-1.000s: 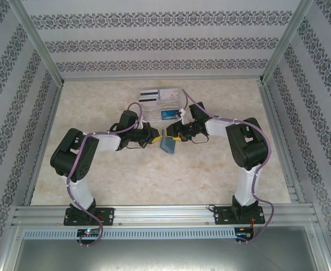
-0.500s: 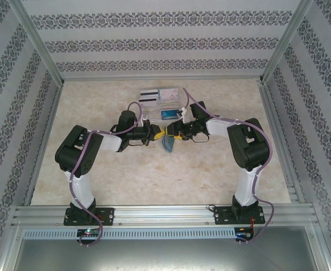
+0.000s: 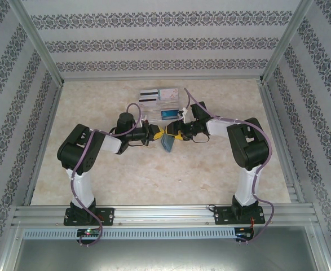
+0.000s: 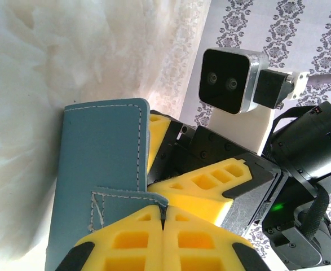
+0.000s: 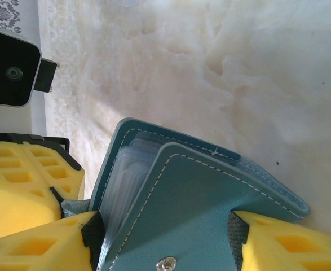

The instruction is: Put the credit cards into the card holder

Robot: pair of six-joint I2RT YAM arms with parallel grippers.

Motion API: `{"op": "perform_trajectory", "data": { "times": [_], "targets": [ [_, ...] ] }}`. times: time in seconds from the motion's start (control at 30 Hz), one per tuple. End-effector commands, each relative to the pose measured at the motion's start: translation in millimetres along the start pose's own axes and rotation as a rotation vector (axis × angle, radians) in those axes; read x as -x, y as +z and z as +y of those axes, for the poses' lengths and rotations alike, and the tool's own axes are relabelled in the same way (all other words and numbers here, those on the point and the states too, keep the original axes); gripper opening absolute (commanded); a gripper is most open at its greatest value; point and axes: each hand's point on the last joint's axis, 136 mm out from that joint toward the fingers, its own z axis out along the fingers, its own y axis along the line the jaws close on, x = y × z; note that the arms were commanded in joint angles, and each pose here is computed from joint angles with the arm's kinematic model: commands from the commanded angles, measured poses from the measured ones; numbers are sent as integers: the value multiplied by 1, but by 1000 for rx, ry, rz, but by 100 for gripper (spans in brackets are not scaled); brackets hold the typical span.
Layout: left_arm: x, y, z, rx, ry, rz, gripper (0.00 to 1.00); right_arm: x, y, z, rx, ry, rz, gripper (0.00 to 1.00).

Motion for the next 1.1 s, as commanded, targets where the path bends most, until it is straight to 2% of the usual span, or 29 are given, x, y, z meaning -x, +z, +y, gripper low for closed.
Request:
{"op": "perform_trajectory", "data": {
  "times": [0.0, 0.33, 0.57, 0.63, 0.8, 1.0, 1.07],
  "targets": [
    [-5, -7, -43, -127, 149, 9, 0, -26, 17, -14, -8, 82, 69, 64],
    [-5, -8, -46, -138, 152, 12, 0, -25, 15, -5, 22, 91, 62, 68],
    [-7, -9, -51, -150, 155, 13, 0, -26, 20, -12, -19, 107, 60, 70],
    [-7, -9, -51, -149, 155, 12, 0, -29, 22, -14, -57, 94, 67, 66],
    [-4, -10, -53, -153, 152, 8, 0, -39, 26, -26, -130, 74, 94, 49],
    [2, -15, -59, -168, 148, -3, 0, -42, 18, -35, -185, 57, 102, 36],
    [3, -15, -59, -170, 146, -1, 0, -41, 16, -36, -192, 55, 104, 27]
  ]
}}
